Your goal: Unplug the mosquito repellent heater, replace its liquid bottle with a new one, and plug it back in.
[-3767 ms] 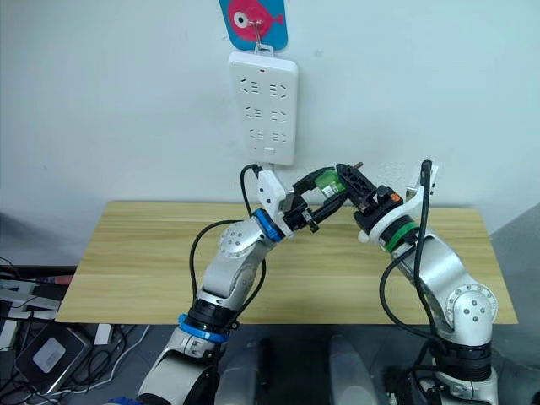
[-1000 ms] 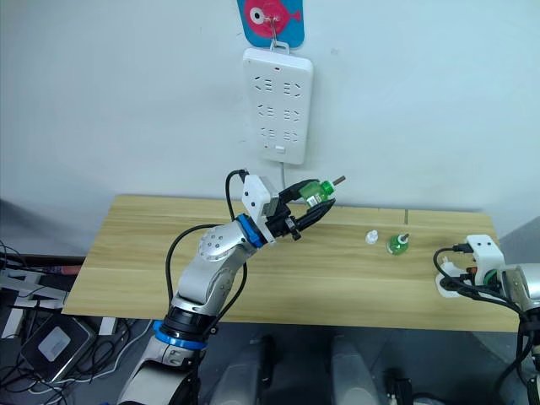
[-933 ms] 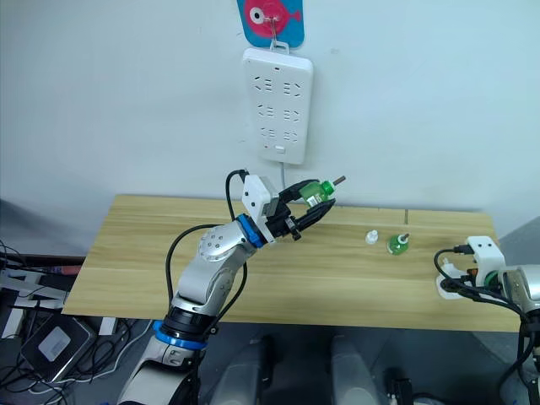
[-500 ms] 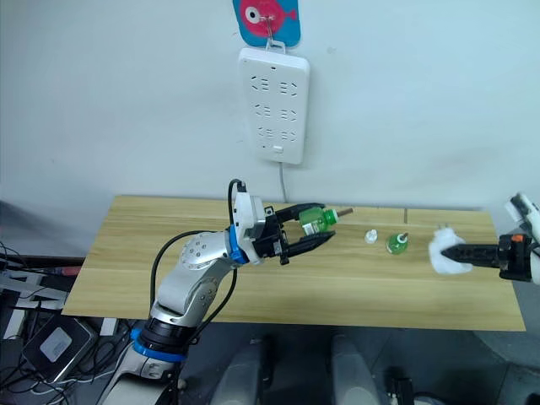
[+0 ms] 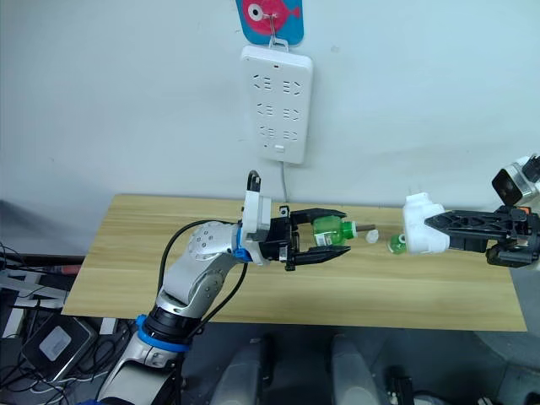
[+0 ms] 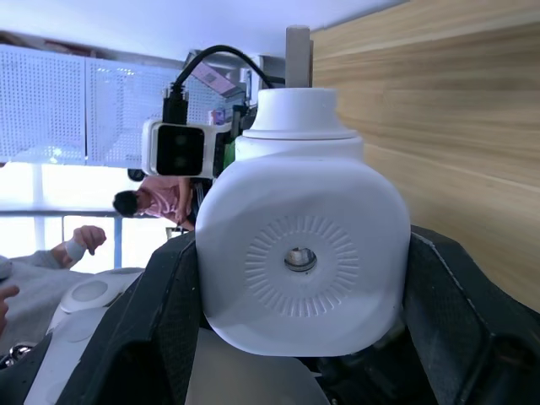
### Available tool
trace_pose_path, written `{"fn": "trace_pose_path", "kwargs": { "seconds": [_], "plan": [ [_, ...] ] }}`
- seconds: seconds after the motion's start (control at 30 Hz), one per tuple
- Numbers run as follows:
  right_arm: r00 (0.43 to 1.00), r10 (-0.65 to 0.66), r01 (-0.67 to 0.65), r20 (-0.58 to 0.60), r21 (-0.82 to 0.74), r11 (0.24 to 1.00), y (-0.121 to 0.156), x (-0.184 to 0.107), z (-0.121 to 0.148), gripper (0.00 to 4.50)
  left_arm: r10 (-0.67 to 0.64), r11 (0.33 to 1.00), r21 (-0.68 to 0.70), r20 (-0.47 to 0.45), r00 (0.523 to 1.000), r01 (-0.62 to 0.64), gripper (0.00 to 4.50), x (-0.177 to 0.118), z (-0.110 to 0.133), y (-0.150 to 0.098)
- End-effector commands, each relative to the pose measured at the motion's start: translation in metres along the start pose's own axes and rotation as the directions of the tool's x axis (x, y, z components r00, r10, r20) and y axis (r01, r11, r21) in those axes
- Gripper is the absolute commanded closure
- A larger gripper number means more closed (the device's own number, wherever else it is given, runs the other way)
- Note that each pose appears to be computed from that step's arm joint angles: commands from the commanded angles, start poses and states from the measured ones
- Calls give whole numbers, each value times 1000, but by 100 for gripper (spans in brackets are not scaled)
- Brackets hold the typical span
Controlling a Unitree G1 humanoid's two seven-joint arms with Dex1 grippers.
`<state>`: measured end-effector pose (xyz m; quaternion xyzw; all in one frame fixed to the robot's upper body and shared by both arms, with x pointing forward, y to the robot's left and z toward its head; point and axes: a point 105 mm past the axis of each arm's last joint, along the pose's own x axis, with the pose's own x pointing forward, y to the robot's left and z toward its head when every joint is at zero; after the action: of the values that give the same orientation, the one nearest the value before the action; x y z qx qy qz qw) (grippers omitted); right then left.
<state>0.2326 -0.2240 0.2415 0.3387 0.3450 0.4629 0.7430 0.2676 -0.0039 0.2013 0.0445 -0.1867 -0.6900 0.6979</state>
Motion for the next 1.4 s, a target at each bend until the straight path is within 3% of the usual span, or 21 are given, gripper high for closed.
{"fn": "trace_pose_path", "kwargs": {
  "seconds": [0.03, 1.4],
  "plan": [
    [999, 44, -43, 2, -44, 998, 11, 4, 4, 157, -37, 999, 40, 36, 999, 36, 220, 8, 9, -3],
    [992, 125, -128, -29, -94, 987, 18, 25, 6, 157, -56, 998, 37, 76, 996, 53, 220, 26, 8, -2]
  ]
}}
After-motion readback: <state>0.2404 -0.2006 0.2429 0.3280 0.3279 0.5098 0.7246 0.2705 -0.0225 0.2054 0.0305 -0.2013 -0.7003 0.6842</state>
